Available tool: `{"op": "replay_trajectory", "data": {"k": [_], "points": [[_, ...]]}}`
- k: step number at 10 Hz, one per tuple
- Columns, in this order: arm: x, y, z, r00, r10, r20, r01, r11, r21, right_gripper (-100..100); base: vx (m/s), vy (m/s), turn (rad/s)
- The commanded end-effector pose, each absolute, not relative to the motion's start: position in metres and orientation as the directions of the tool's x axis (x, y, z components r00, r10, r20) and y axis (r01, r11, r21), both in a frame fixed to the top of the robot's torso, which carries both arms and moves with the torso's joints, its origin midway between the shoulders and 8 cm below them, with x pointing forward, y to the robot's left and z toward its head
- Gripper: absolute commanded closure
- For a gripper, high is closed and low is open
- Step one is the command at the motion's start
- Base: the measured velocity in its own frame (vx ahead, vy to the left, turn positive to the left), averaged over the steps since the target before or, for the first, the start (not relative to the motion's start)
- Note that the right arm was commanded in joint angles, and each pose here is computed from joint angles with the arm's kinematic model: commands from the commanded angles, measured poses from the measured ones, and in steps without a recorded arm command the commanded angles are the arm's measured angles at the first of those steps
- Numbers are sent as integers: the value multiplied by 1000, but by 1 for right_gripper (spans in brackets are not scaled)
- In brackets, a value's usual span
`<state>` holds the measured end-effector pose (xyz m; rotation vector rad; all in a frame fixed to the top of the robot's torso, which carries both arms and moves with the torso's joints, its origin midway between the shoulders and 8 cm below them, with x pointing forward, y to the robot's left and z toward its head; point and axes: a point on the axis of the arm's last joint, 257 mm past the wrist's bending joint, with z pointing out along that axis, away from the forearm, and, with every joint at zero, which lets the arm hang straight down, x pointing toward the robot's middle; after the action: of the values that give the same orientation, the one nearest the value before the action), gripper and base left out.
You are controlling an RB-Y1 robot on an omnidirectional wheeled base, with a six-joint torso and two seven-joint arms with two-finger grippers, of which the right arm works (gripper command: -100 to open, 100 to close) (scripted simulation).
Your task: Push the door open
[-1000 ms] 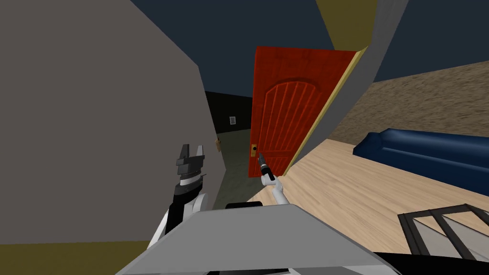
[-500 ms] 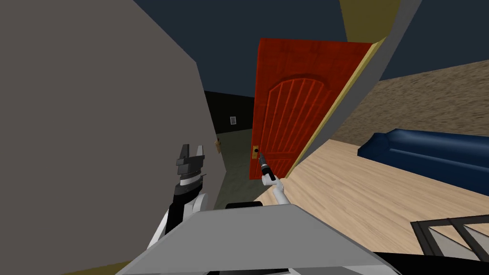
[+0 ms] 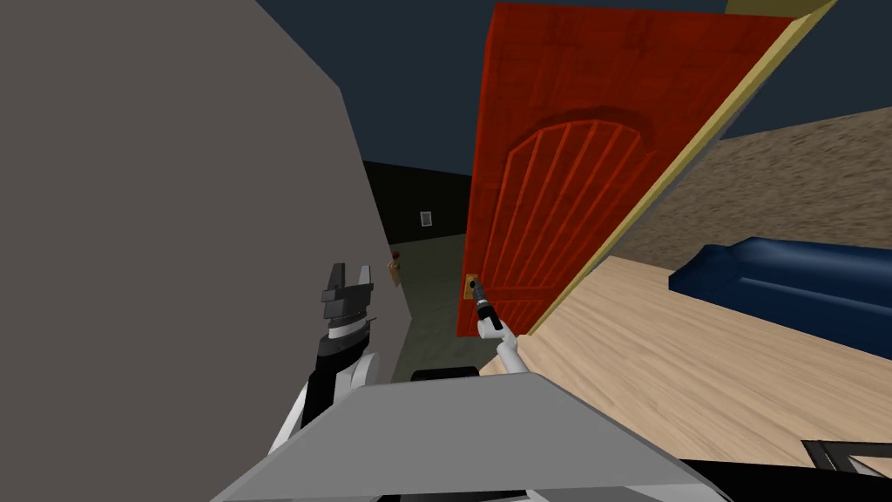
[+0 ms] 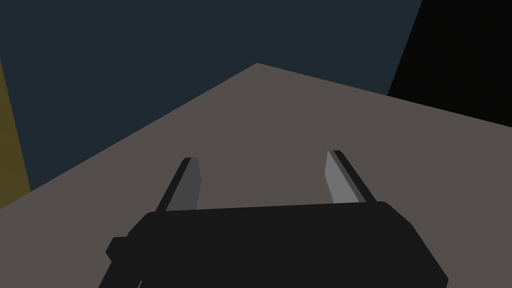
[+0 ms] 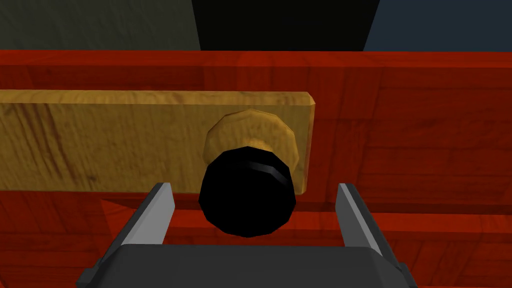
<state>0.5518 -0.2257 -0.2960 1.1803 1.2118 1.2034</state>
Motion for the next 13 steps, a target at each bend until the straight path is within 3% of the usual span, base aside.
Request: {"op": "replay_trajectory", "data": {"k": [1,2,7,12,13], "points": [[552,-226,-296,-4,1000,-22,-15,22,1000,-100,84,0,6],[552,-226,-296,-4,1000,-22,-15,22,1000,100,-11,0,-4],[552,-226,-296,-4,1000,-22,-15,22,1000,100,-16,0,0],[559,-262,-293,50,996,-74,-18,75,997,100,124,-80,-104],[557,-246,-296,25,998,-61,-10,61,998,-100,-79,-30,0]]}}
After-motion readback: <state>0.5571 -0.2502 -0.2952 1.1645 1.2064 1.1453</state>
